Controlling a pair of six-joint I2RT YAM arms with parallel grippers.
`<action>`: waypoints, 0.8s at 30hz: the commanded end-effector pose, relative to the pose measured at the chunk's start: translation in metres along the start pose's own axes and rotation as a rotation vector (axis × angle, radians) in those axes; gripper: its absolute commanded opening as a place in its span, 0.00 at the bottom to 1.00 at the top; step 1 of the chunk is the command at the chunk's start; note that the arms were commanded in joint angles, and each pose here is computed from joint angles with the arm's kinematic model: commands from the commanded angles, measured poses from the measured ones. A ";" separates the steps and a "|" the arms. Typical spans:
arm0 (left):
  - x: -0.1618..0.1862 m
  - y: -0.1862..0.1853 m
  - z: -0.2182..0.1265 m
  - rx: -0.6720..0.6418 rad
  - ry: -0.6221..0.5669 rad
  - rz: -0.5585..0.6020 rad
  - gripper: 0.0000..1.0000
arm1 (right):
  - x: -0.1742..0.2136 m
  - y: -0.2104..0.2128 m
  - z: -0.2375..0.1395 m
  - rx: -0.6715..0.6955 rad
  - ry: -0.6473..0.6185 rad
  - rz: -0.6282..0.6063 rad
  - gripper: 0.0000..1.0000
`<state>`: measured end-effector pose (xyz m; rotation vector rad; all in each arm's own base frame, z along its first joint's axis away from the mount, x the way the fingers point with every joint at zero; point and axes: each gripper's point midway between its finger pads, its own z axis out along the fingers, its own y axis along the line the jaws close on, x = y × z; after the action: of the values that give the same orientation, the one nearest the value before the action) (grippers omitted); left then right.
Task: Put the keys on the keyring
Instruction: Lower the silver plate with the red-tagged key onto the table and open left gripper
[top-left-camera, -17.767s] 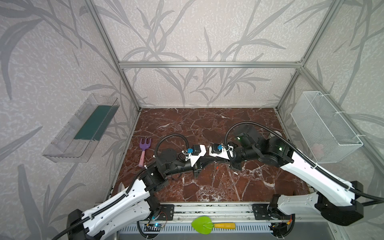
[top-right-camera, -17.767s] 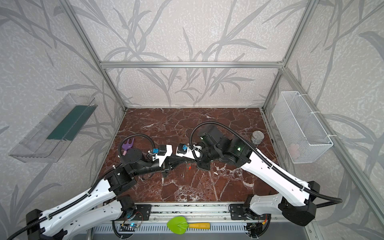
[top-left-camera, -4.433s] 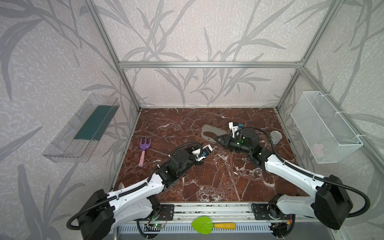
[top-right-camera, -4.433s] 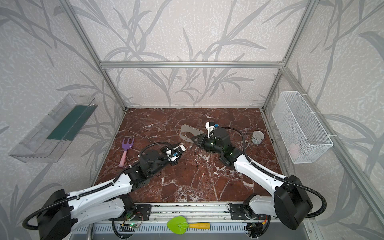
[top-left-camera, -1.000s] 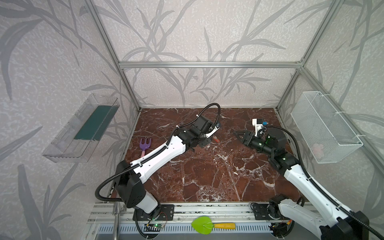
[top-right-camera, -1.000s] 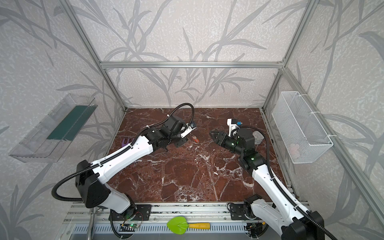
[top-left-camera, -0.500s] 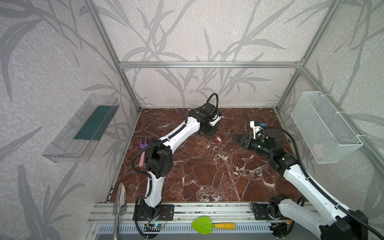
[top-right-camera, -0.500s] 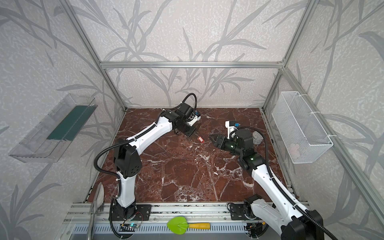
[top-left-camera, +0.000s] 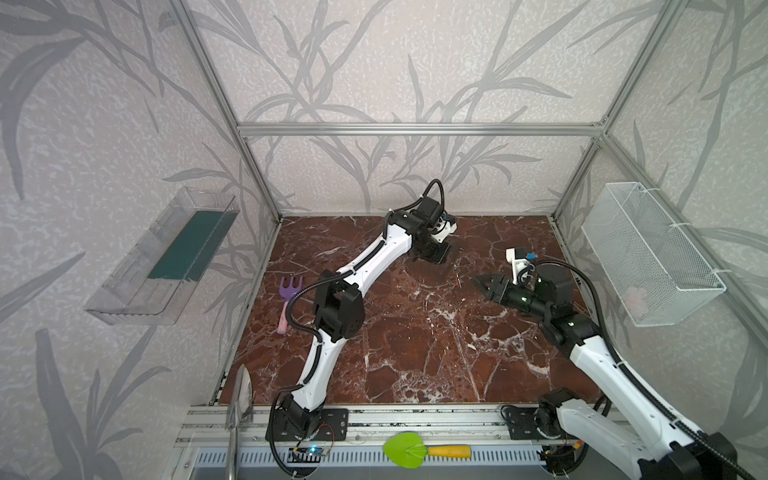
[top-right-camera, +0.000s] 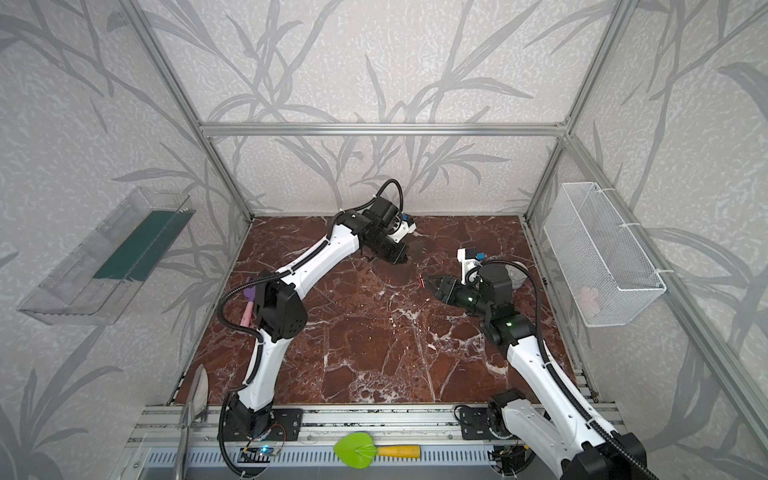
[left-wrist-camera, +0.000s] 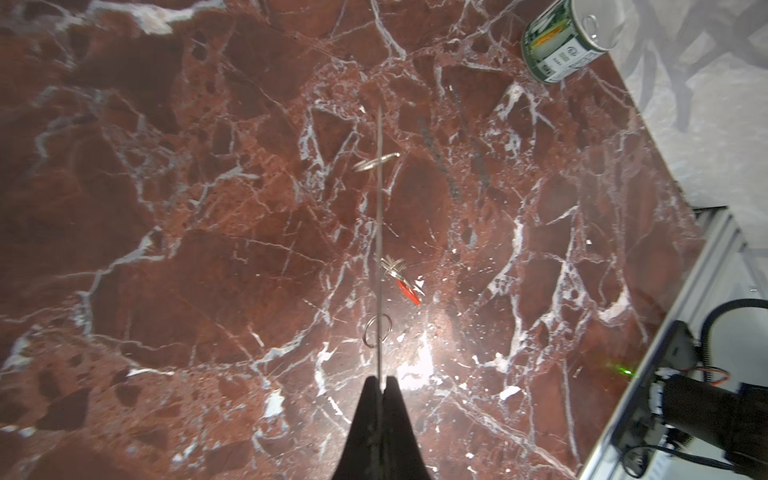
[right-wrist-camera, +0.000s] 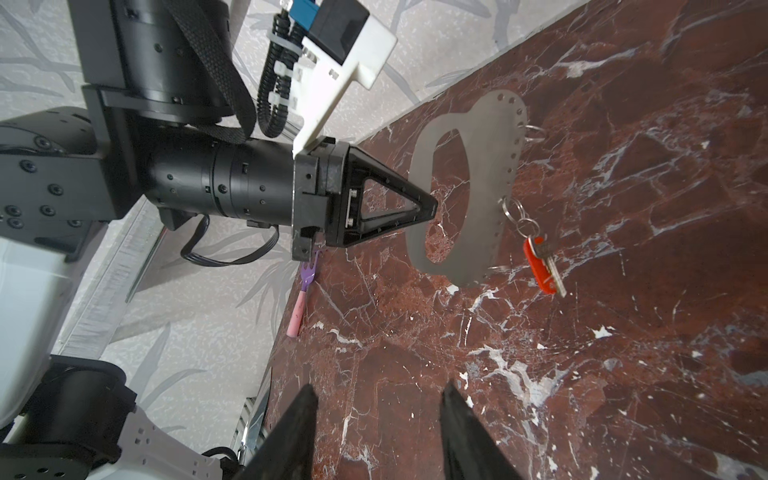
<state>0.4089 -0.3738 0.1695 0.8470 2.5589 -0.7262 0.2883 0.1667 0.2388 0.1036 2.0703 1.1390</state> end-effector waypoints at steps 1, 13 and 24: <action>-0.005 -0.007 0.014 0.071 -0.004 -0.069 0.00 | -0.002 0.002 -0.005 -0.021 -0.005 -0.016 0.48; 0.014 0.031 0.044 0.045 0.044 -0.164 0.00 | -0.002 -0.004 -0.013 -0.010 -0.011 -0.002 0.48; 0.049 0.088 0.043 0.040 0.062 -0.288 0.00 | 0.000 -0.008 -0.015 0.004 -0.002 -0.004 0.49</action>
<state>0.4327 -0.3275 0.0786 0.5377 2.7673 -0.8943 0.2856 0.1522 0.2371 0.1294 2.0672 1.1334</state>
